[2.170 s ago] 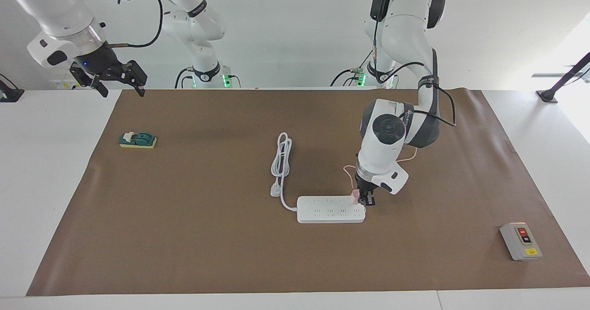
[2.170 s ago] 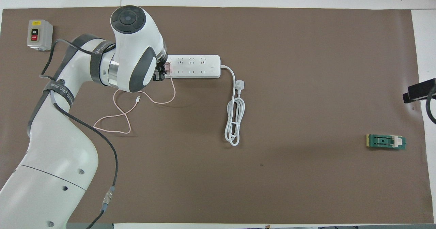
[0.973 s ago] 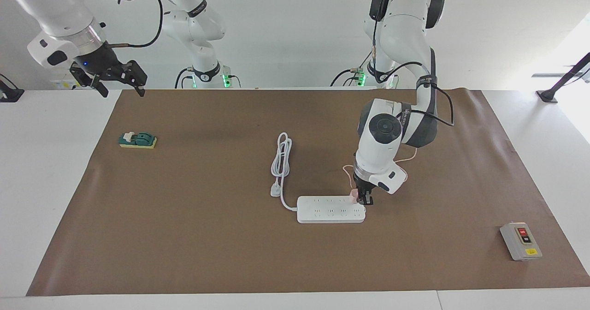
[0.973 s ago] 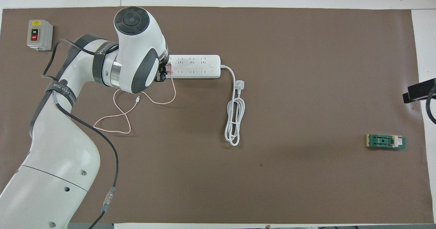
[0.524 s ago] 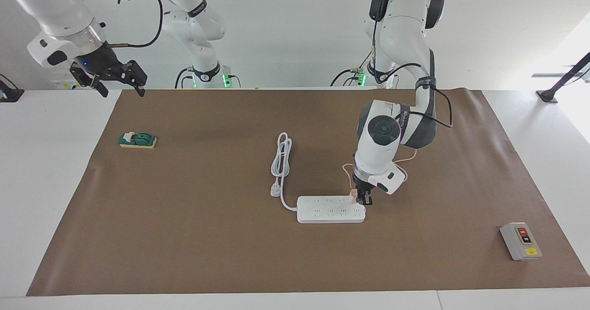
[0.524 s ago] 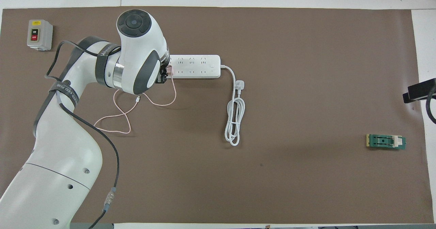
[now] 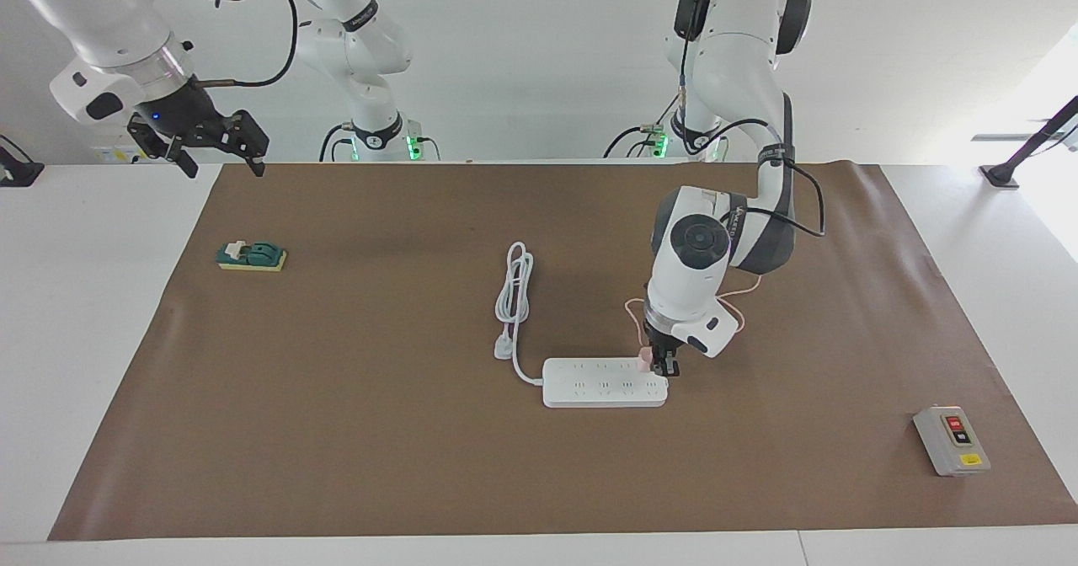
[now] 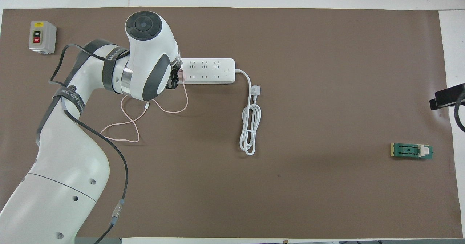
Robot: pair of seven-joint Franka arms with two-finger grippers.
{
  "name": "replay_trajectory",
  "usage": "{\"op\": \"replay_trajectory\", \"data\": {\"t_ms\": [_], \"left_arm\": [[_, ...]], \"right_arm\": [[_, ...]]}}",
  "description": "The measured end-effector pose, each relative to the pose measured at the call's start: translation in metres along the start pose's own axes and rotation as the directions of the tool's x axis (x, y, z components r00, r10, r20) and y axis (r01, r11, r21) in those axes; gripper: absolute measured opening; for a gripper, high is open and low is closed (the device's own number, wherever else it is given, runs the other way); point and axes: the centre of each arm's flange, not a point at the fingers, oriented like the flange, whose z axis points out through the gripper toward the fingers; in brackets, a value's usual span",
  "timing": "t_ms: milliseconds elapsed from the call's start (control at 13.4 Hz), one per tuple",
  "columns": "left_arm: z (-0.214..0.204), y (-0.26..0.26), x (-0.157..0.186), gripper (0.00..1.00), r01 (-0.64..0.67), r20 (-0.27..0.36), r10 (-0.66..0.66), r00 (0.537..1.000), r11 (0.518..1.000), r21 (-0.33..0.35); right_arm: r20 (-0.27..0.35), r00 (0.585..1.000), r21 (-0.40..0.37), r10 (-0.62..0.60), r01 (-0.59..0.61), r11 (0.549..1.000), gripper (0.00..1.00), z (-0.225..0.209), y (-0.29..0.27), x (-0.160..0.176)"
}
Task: Plug charger into power strip
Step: 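Push the charger prongs into the power strip socket with the left gripper, then open the left gripper and lift it away from the plugged charger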
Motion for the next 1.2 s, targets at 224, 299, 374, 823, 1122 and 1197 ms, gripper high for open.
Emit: {"op": "replay_trajectory", "data": {"t_ms": [224,299,374,823,1122,1197], "left_arm": [[0.001,0.0,0.0,0.31,0.0,0.001,0.0,1.0,1.0,-0.002],[0.002,0.0,0.0,0.31,0.0,0.001,0.0,1.0,1.0,-0.003],[0.002,0.0,0.0,0.31,-0.001,0.001,0.001,1.0,1.0,-0.003],[0.002,0.0,0.0,0.35,-0.015,0.001,0.015,1.0,1.0,-0.004],[-0.019,0.002,0.007,0.81,-0.06,0.004,0.06,0.998,0.998,-0.026],[-0.036,0.002,0.015,0.95,-0.076,0.005,0.076,0.997,0.996,-0.041]], "right_arm": [[0.0,1.0,0.0,0.0,0.0,1.0,1.0,0.0,0.0,0.0],[0.0,1.0,0.0,0.0,0.0,1.0,1.0,0.0,0.0,0.0],[0.0,1.0,0.0,0.0,0.0,1.0,1.0,0.0,0.0,0.0],[0.0,1.0,0.0,0.0,0.0,1.0,1.0,0.0,0.0,0.0],[0.0,1.0,0.0,0.0,0.0,1.0,1.0,0.0,0.0,0.0],[0.0,1.0,0.0,0.0,0.0,1.0,1.0,0.0,0.0,0.0]]}}
